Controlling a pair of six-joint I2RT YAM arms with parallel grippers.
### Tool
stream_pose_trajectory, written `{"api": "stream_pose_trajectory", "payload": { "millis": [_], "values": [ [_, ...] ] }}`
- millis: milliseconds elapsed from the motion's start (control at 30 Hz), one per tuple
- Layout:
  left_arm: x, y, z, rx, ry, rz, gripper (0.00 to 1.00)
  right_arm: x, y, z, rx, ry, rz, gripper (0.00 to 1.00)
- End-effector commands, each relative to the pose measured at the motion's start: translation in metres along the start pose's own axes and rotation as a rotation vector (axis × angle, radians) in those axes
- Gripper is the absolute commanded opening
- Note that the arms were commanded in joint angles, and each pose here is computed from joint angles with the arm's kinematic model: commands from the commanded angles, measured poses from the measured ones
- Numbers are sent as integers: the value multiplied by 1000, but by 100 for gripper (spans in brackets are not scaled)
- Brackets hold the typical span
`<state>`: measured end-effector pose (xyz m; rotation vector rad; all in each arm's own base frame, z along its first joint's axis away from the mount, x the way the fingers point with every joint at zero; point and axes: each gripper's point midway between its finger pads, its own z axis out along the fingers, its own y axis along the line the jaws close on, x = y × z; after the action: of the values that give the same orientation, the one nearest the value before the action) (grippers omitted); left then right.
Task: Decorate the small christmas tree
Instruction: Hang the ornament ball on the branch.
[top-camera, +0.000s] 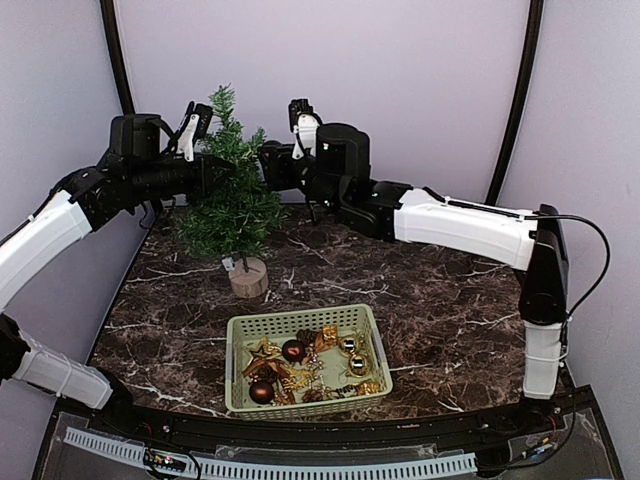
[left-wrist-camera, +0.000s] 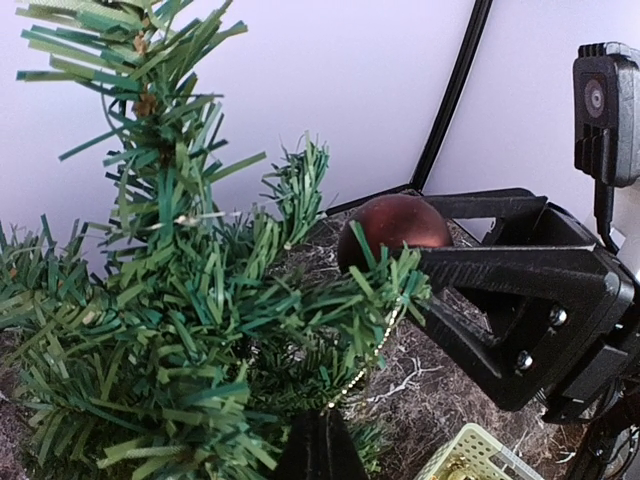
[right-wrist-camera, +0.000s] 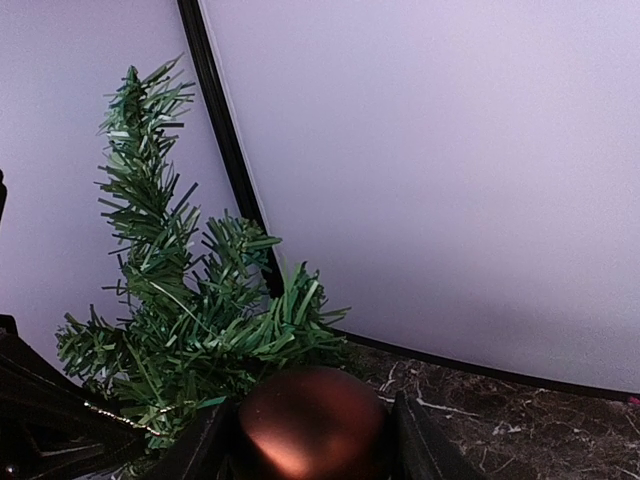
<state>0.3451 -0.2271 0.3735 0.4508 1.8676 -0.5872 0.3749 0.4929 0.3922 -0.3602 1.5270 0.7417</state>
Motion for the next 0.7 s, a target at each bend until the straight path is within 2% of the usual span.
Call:
{"api": "stream_pose_trajectory", "payload": {
  "millis": [0,667],
  "values": [
    [-25,3,-7,-29,-73,-2,0,-17,1,6,-24,-44,36,43],
    [-45,4,-22,-37,-205,-44,0,-23,0,12,-61,-71,93,43]
  ]
}}
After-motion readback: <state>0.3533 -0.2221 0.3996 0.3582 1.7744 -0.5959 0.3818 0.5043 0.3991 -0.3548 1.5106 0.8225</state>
